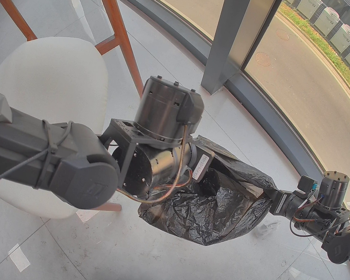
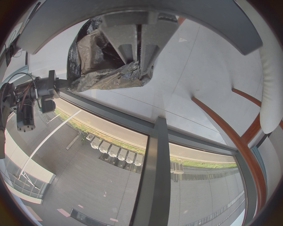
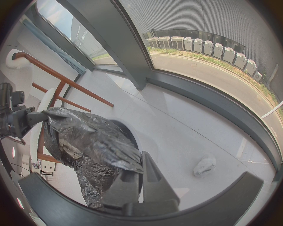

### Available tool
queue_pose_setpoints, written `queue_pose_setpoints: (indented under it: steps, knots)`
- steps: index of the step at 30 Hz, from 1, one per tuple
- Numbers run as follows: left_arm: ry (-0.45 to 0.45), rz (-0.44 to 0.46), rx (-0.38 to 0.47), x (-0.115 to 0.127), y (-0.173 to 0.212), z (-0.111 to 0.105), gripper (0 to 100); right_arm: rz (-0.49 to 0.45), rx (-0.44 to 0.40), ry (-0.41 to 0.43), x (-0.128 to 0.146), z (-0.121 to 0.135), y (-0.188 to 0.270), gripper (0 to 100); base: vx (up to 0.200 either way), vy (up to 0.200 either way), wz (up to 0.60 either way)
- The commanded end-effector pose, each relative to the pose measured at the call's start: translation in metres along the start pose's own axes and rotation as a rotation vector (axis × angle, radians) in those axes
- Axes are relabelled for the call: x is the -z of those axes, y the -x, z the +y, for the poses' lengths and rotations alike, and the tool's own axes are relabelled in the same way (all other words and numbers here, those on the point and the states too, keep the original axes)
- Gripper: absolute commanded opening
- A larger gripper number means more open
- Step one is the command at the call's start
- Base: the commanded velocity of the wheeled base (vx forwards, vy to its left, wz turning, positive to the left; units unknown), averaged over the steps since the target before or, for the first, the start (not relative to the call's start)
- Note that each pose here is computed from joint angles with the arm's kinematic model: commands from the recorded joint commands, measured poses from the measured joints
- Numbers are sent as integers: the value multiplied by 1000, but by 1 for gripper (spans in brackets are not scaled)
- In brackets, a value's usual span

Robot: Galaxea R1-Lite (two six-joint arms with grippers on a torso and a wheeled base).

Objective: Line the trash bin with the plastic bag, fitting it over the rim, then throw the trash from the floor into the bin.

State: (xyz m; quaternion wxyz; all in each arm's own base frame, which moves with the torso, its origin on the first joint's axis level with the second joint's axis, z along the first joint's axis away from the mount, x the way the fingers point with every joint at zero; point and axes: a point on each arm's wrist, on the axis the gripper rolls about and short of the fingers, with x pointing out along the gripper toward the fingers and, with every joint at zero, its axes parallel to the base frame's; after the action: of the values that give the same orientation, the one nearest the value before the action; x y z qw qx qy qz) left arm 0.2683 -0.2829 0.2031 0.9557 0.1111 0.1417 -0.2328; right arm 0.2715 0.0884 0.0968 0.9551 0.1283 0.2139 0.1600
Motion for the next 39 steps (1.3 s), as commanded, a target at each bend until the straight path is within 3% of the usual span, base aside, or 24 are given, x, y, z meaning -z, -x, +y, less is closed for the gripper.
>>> queue_pose_setpoints:
  steps: [1, 7, 16, 17, 21, 23, 27, 36, 39]
  knots:
    - [-8, 43, 47, 15, -1, -21, 0, 71, -18, -5, 15, -4, -2, 0, 0, 0, 0]
    - [-41, 169, 55, 50, -5, -29, 0, 134, -35, -9, 28, -7, -5, 0, 0, 0, 0]
    - [-37, 166, 37, 49, -4, -24, 0, 165, -4, 50, 36, -15, -6, 0, 0, 0, 0]
    - [-36, 166, 31, 49, -6, -22, 0, 167, -1, 57, 38, -16, -9, 100, 0, 0, 0]
    - [-39, 168, 28, 50, -8, -21, 0, 142, 13, 52, 33, -19, -12, 100, 0, 0, 0]
    - [-40, 169, 26, 50, -9, -19, 0, 83, 14, 33, 24, -17, -13, 100, 0, 0, 0]
    - [-48, 134, -5, 38, -15, -5, 0, -66, -14, 21, 4, -14, -8, 100, 0, 0, 0]
    - [-79, 47, -92, 7, -32, 41, 0, -201, -92, 33, -27, 1, 15, 100, 0, 0, 0]
    - [-77, 50, -85, 10, -44, 42, 0, -253, -98, 31, -39, 4, 16, 100, 0, 0, 0]
